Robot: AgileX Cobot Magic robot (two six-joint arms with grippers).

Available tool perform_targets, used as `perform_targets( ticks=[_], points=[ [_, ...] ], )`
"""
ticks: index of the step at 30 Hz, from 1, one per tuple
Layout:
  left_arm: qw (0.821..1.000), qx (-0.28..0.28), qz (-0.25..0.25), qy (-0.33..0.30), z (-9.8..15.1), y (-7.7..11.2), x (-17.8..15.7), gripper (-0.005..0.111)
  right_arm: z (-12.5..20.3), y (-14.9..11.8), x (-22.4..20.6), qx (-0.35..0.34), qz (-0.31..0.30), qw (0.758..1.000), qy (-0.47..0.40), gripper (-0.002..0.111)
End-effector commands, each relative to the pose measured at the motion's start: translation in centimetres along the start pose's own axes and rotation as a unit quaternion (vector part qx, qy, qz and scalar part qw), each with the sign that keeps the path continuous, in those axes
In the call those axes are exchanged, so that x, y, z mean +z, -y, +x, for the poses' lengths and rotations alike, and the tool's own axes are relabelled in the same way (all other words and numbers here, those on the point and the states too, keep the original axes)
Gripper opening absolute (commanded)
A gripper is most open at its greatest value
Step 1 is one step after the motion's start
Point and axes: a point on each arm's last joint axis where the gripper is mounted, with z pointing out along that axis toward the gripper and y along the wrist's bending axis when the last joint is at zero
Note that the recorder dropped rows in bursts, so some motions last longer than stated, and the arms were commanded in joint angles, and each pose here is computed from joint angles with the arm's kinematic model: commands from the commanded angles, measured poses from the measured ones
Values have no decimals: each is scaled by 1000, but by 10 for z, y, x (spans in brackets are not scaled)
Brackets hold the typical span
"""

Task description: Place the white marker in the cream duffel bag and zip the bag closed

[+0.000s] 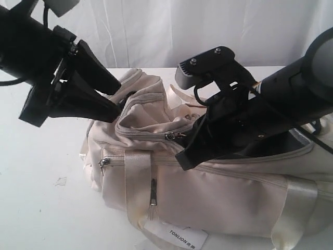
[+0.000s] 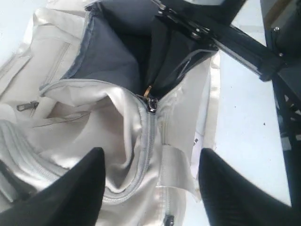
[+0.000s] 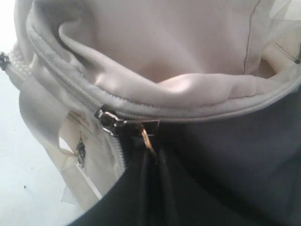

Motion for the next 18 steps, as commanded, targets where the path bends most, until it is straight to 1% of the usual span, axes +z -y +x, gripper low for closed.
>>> perform_targets(
  ticks=[1, 4, 7, 10, 13, 16, 18],
  points=[
    [997, 69, 21, -30, -3, 18, 18, 62, 0, 0, 0, 1, -4, 1000, 2, 0],
    [989, 132, 23, -69, 3, 30, 39, 62, 0, -1, 0, 1, -6, 1000, -2, 0],
    [981, 167, 6, -96, 10, 36, 55, 62, 0, -1, 0, 1, -6, 1000, -2, 0],
    [980, 177, -11, -94, 12, 38, 62, 62, 0, -1, 0, 1, -6, 1000, -2, 0],
    [978, 186, -8, -96, 14, 39, 70, 62, 0, -1, 0, 1, -5, 1000, 0, 0],
    [977, 188, -19, -94, 15, 36, 79, 62, -1, -1, -1, 1, -5, 1000, 1, 0],
    [977, 188, -40, -91, 15, 31, 84, 62, -2, -1, -1, 1, -7, 1000, 1, 0]
  ],
)
